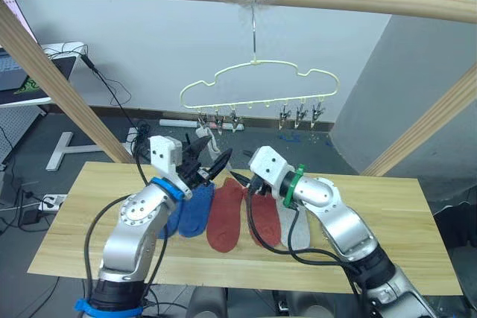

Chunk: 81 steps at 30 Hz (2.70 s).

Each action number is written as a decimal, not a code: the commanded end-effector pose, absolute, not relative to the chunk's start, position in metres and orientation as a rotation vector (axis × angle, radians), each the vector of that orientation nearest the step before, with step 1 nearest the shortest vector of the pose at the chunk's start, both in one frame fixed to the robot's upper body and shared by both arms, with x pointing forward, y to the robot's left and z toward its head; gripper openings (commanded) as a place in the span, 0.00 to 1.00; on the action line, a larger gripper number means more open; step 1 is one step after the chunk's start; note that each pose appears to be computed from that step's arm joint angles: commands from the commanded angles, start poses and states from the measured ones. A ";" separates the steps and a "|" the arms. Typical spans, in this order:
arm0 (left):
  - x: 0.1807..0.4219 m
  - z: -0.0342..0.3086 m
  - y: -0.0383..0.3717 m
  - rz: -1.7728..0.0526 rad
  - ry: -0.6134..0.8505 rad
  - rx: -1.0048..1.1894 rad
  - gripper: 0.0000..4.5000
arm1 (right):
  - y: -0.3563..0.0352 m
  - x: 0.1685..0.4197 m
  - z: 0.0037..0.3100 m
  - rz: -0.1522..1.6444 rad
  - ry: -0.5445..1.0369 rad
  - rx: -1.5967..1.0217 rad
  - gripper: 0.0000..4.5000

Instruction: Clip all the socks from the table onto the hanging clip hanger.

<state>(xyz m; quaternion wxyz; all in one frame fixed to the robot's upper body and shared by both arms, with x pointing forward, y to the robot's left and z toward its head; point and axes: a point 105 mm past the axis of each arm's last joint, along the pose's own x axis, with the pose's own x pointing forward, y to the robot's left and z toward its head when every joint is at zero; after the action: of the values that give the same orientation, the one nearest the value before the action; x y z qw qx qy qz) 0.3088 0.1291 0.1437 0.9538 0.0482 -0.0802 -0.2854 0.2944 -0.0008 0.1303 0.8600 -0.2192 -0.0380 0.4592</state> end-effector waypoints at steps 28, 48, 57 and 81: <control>0.332 0.145 0.135 -0.338 -0.258 0.130 0.43 | -0.047 0.296 0.170 0.853 -0.100 -0.432 0.61; 0.344 0.153 0.140 -0.274 -0.295 0.146 0.43 | -0.050 0.296 0.178 0.885 -0.122 -0.422 0.61; 0.353 0.156 0.143 -0.268 -0.321 0.144 0.43 | -0.050 0.297 0.179 0.887 -0.126 -0.419 0.61; 0.361 0.170 0.138 -0.266 -0.422 0.111 0.43 | -0.052 0.299 0.179 0.890 -0.127 -0.410 0.61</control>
<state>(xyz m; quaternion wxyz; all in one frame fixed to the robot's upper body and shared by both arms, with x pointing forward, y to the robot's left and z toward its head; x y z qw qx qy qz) 0.3618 0.1398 0.1566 0.9730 0.0603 -0.1802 -0.1311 0.3002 -0.0515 0.1631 0.8820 -0.1958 -0.0283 0.4278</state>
